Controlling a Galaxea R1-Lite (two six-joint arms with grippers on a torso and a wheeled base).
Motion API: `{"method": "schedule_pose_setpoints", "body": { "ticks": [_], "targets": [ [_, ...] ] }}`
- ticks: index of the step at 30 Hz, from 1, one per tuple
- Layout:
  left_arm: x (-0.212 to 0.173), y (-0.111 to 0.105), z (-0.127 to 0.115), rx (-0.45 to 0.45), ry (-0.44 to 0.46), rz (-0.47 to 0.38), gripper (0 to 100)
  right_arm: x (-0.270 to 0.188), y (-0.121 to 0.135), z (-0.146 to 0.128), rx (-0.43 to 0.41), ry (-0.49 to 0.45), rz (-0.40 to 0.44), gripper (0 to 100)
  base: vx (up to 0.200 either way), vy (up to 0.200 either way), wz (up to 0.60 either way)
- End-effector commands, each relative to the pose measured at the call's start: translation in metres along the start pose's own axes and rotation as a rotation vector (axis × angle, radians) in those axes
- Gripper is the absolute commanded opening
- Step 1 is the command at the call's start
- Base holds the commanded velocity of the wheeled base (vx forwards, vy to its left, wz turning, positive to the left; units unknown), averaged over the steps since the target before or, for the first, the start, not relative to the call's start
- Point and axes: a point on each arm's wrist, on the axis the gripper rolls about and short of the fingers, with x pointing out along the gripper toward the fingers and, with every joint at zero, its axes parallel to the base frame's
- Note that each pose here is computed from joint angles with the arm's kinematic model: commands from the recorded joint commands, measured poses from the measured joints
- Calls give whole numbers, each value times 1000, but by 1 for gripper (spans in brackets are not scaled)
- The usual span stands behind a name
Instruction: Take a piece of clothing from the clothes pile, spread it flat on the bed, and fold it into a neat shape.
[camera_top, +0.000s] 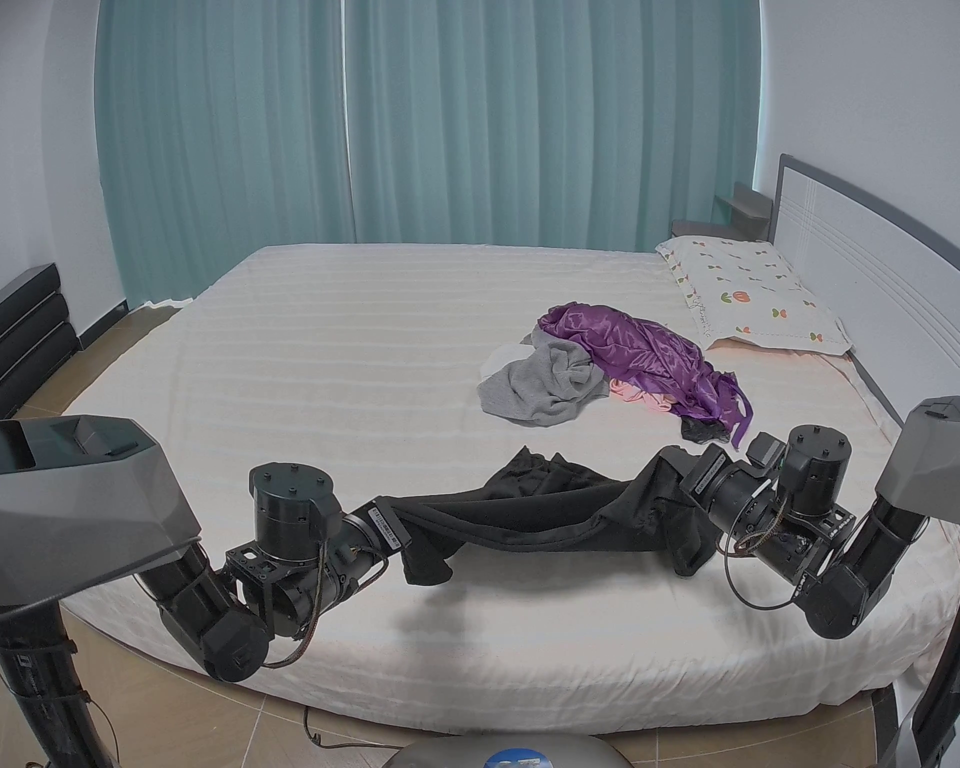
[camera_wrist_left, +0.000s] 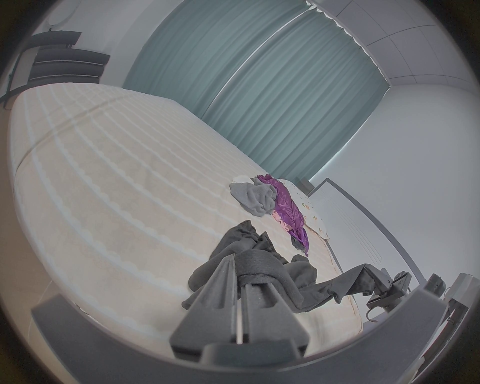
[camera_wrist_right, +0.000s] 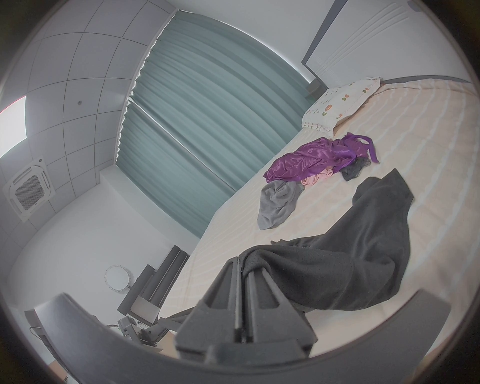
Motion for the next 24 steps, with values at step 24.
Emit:
{"method": "schedule_pose_setpoints", "body": {
  "ticks": [24],
  "targets": [
    [-4,-3,5,-3,-16,-14,0,1,-1,0,7,-3,0,0,0,200,0]
  ]
}}
